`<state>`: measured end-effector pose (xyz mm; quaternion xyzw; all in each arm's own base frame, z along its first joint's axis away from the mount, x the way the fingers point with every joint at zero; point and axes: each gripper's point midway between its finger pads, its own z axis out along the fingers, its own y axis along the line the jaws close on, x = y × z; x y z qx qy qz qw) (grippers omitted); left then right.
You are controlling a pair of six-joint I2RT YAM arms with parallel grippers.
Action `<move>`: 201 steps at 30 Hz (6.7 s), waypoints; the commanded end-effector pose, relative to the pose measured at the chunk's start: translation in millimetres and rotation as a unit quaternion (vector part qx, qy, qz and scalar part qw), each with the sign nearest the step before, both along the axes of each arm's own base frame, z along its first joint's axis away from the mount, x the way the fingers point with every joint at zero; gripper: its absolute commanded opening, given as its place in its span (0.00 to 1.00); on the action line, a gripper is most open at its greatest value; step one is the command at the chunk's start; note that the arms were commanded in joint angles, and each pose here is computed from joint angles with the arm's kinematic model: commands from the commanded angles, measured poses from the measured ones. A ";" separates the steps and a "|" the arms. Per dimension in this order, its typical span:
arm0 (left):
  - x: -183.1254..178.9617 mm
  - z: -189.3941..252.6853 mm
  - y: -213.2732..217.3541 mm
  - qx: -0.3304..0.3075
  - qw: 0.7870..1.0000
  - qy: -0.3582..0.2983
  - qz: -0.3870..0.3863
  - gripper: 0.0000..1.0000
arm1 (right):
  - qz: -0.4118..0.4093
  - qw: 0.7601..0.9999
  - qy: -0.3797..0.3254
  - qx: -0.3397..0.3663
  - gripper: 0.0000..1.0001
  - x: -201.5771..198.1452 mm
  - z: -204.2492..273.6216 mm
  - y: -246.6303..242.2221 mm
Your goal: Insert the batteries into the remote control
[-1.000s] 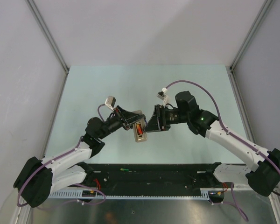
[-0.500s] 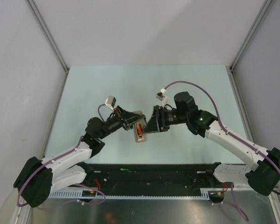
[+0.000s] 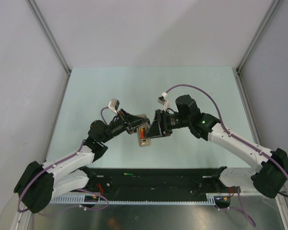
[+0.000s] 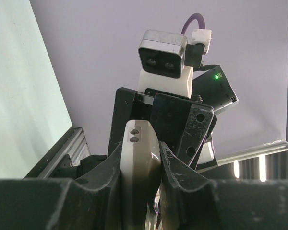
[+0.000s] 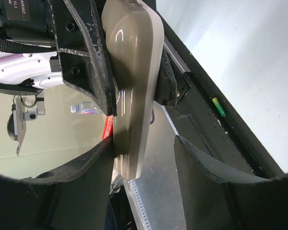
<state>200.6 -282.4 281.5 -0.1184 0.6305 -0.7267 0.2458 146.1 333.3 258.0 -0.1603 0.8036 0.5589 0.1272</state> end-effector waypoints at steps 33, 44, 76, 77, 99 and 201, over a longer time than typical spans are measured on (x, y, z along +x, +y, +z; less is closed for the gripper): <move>-4.4 34.4 7.0 -0.044 0.998 -0.038 0.002 0.00 | 0.033 0.998 -0.038 0.031 0.64 -21.9 28.7 -3.6; -5.3 25.2 5.5 -0.038 0.999 -0.033 -0.003 0.00 | 0.041 0.999 -0.035 -0.002 0.64 -24.7 5.6 4.0; -16.2 24.5 -1.2 -0.036 0.998 -0.040 -0.030 0.00 | 0.011 1.000 -0.026 0.005 0.60 -3.7 5.7 8.6; -16.1 24.0 -1.3 -0.035 0.998 -0.041 -0.030 0.00 | 0.013 1.000 -0.025 0.006 0.60 -4.2 5.9 8.6; -21.9 30.5 -3.5 -0.040 0.997 -0.051 -0.038 0.00 | 0.004 1.000 -0.016 0.013 0.54 2.6 8.4 9.0; -6.2 -47.8 58.0 0.075 0.991 -0.092 0.069 0.00 | -0.190 0.904 -0.184 -0.337 0.49 156.7 -168.9 -38.5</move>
